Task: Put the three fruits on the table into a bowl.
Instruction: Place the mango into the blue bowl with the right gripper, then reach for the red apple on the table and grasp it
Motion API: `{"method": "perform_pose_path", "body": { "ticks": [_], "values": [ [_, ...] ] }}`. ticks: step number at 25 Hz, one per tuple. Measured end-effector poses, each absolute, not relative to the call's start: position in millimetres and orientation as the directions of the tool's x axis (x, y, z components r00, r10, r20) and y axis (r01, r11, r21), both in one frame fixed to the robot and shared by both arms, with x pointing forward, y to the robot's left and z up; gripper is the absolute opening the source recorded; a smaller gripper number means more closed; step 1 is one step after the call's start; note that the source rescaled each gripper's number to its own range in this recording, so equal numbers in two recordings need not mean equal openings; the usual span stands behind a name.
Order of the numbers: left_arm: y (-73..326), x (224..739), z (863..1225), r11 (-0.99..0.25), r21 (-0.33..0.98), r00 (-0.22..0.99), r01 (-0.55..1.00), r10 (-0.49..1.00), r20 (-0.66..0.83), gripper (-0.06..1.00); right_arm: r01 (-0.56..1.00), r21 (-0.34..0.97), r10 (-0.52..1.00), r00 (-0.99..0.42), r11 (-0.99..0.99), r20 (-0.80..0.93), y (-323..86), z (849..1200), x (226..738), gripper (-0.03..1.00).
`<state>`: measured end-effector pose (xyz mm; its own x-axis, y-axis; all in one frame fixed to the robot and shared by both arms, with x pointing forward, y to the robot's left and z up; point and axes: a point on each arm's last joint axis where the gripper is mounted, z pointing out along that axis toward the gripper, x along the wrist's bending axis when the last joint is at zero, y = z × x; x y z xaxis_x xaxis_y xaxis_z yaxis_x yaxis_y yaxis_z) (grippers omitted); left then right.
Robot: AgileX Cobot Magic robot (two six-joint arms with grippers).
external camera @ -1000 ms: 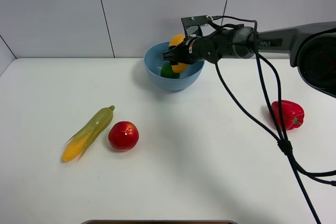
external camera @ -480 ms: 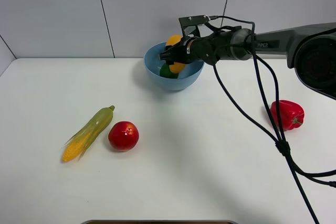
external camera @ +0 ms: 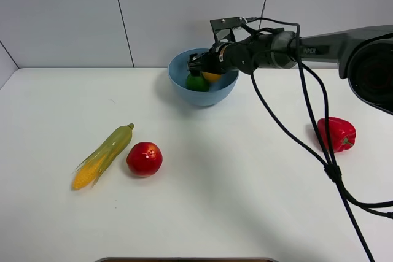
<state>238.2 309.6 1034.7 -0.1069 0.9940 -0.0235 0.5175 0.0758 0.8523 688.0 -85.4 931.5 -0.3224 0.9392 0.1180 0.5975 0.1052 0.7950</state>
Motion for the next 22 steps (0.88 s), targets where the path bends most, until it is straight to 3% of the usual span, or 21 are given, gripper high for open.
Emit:
{"method": "perform_pose_path", "body": {
  "ticks": [11,22],
  "values": [
    [310,238,1035,0.076,0.852,-0.107,0.518,0.994,-0.024,1.00,0.493,0.868,0.945,-0.309,0.063,0.107,-102,1058,657,1.00],
    [310,238,1035,0.076,0.852,-0.107,0.518,0.994,-0.024,1.00,0.346,0.920,0.943,-0.325,0.186,-0.068,-150,1194,570,1.00]
  ]
}}
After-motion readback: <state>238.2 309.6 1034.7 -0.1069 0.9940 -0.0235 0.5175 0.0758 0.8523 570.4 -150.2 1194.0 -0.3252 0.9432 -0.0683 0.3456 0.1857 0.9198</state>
